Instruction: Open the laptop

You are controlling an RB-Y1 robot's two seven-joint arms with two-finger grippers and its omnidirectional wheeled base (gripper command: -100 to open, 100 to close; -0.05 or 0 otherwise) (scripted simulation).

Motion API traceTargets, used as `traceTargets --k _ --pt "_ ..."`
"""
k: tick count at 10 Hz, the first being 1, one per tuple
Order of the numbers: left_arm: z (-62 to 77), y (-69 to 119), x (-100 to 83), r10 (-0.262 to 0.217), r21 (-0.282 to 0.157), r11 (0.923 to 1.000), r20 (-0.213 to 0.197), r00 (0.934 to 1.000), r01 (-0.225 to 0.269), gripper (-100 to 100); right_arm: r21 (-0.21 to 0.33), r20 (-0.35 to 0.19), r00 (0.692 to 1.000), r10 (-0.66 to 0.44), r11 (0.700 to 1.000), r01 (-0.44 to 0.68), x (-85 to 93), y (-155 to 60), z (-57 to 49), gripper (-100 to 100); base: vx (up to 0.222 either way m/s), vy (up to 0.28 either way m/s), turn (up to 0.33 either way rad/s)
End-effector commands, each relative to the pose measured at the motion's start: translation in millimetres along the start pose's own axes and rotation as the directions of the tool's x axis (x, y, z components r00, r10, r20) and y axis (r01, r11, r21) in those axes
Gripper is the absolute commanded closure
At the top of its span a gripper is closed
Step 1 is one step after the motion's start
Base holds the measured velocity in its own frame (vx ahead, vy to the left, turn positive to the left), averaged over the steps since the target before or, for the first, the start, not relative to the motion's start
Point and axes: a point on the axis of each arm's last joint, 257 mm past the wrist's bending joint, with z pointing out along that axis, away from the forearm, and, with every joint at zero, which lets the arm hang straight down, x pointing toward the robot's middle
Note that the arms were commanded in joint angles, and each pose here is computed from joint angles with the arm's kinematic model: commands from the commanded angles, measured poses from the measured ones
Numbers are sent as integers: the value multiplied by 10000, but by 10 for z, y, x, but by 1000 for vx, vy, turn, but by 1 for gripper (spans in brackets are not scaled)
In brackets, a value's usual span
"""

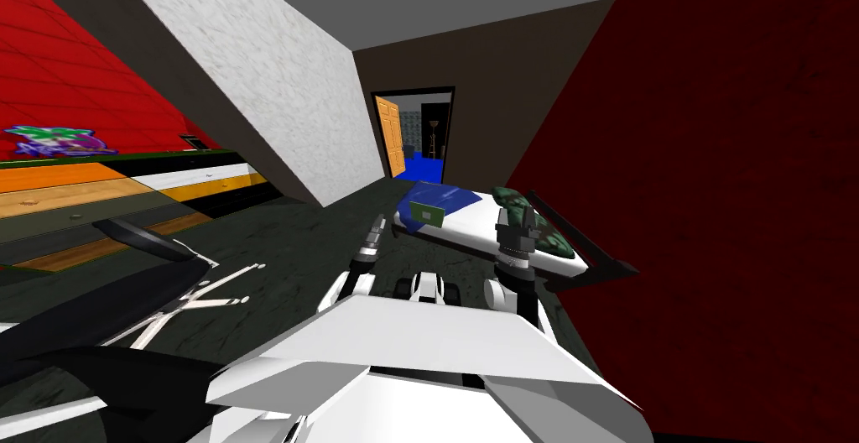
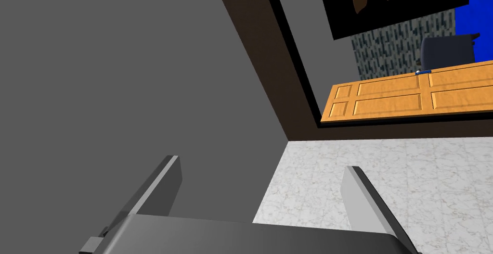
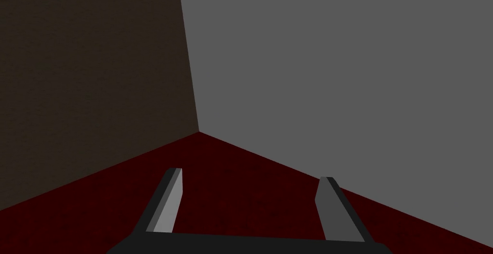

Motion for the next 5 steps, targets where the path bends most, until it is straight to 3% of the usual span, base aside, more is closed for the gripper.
traceTargets --k 1,5 --pt "-37 209 79 72 -377 9993 -124 9999 -77 -100 -1 0 10000 1 10000 -1 0 0 0 0 97 9 -42" --pt "-135 635 271 235 -1167 9927 -472 9986 -289 -100 0 0 10000 0 10000 0 0 0 0 0 166 19 -58"
